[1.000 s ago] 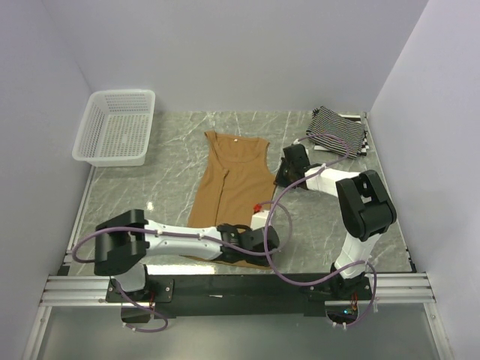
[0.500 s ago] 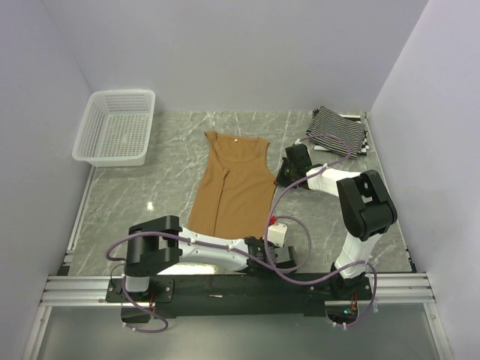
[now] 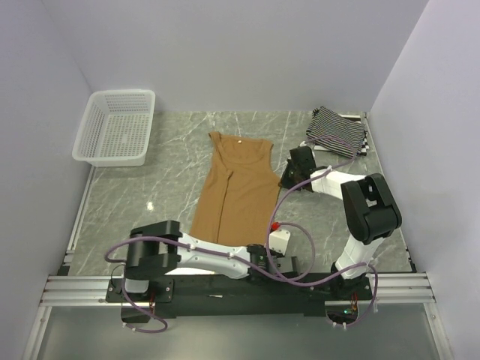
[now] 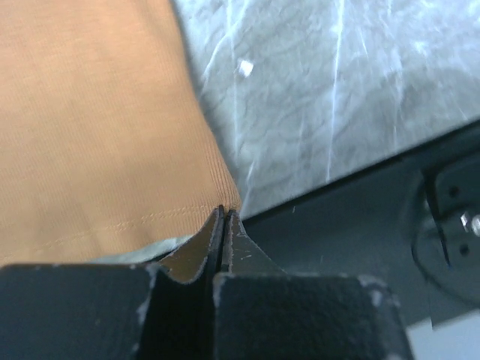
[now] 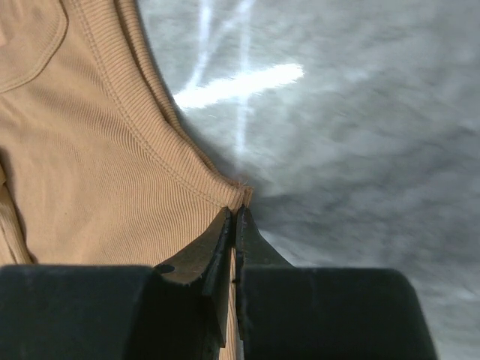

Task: Fold and stack the tank tops

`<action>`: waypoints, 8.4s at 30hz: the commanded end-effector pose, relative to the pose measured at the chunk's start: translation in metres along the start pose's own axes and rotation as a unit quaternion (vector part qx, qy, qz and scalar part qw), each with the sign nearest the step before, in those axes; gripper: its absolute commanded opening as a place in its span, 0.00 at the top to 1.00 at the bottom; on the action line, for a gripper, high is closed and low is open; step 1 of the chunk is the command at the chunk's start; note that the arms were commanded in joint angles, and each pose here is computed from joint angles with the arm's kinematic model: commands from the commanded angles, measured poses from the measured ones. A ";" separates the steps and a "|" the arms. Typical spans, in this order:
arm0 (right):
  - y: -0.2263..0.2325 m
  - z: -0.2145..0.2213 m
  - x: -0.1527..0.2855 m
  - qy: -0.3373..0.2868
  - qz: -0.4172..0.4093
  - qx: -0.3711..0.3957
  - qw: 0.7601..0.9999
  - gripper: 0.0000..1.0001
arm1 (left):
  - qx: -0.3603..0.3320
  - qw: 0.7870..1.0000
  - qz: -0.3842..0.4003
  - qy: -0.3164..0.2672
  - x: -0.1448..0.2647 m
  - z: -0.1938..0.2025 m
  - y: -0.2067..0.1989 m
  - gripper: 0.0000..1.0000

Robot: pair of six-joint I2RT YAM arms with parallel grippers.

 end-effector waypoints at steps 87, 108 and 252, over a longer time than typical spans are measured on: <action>0.111 0.010 0.028 -0.029 0.015 0.110 0.993 0.55 | 0.295 0.948 -0.041 -0.116 0.062 -0.122 0.216 0.59; 0.078 -0.066 -0.076 0.018 0.153 0.157 0.976 0.96 | 0.302 0.948 -0.024 -0.098 0.041 -0.113 0.222 0.60; 0.070 0.043 0.058 -0.018 0.051 0.125 0.991 0.45 | 0.320 0.941 0.006 -0.114 -0.040 -0.233 0.216 0.45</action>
Point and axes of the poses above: each gripper's point midway between its finger pads, its own x axis back along the fingers, its own y axis along the line the jaws close on, z = x × y, the point moved 5 cm from there along x, back along the fingers, and after that the axes turned 11 degrees about x, right-handed, at the moved point
